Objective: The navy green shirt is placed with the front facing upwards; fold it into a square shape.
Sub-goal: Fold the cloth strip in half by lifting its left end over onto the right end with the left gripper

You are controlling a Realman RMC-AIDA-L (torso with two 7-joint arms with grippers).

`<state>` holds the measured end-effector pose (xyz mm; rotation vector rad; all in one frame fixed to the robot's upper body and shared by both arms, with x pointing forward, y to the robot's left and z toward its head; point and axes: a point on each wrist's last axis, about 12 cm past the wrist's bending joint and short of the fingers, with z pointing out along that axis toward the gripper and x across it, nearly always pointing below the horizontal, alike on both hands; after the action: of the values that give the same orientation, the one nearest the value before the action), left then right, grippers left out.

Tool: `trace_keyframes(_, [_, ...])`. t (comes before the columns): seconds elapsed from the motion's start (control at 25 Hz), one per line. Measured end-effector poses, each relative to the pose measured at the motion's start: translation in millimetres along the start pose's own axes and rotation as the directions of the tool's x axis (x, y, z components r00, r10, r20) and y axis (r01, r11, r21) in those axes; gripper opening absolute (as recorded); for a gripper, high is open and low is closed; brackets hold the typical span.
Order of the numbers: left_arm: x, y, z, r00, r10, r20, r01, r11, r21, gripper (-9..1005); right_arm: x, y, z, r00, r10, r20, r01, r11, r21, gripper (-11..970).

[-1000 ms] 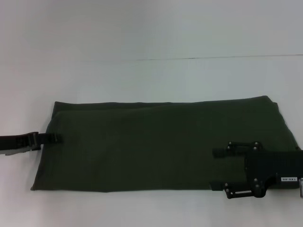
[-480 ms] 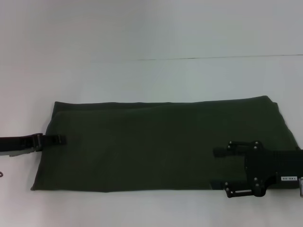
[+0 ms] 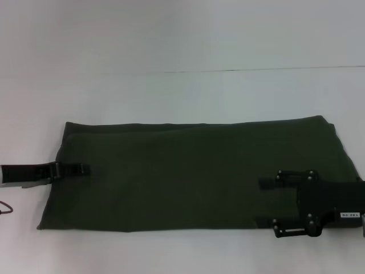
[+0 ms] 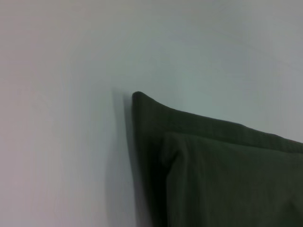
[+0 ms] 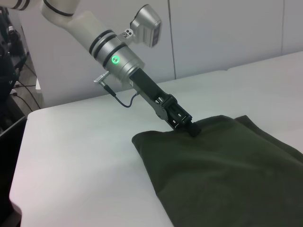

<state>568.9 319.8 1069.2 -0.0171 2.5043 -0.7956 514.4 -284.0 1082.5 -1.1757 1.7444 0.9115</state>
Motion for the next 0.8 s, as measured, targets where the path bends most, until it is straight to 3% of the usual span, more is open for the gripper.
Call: trace_keyframes(0.8, [0.5, -4.8, 4.5, 0.999, 0.035, -0.028, -0.035, 0.999, 0.001, 733, 0.2, -0.8, -0.4, 1.0, 0.009, -0.002, -0.009, 1.0, 0.007, 832])
